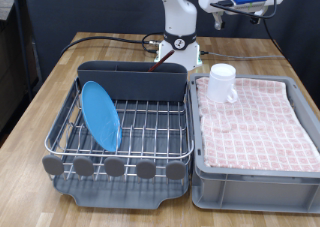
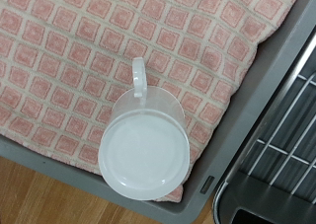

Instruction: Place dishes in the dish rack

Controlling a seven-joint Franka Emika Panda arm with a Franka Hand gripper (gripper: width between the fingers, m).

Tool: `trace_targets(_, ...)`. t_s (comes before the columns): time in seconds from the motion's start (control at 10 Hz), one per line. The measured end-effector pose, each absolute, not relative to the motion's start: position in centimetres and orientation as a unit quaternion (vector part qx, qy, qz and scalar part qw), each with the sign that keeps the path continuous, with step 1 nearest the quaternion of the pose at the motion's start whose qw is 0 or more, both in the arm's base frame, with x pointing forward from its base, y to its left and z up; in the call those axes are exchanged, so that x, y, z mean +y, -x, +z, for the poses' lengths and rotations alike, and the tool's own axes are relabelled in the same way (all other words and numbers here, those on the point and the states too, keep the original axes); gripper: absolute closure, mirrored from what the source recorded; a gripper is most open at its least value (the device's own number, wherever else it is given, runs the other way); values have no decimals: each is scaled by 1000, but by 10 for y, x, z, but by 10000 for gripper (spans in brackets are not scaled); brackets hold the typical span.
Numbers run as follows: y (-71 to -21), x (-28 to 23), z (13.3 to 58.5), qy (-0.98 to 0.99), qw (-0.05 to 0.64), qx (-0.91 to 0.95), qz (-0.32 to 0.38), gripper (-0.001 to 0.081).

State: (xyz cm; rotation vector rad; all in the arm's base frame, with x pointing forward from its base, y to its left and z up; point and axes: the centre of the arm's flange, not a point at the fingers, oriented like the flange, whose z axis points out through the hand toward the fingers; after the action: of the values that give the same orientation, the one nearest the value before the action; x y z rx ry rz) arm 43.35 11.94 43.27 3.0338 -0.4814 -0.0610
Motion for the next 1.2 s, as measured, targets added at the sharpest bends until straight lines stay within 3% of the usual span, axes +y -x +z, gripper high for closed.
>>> trace_targets(1.2,-457,165,344,-983,84,-136,-95,4)
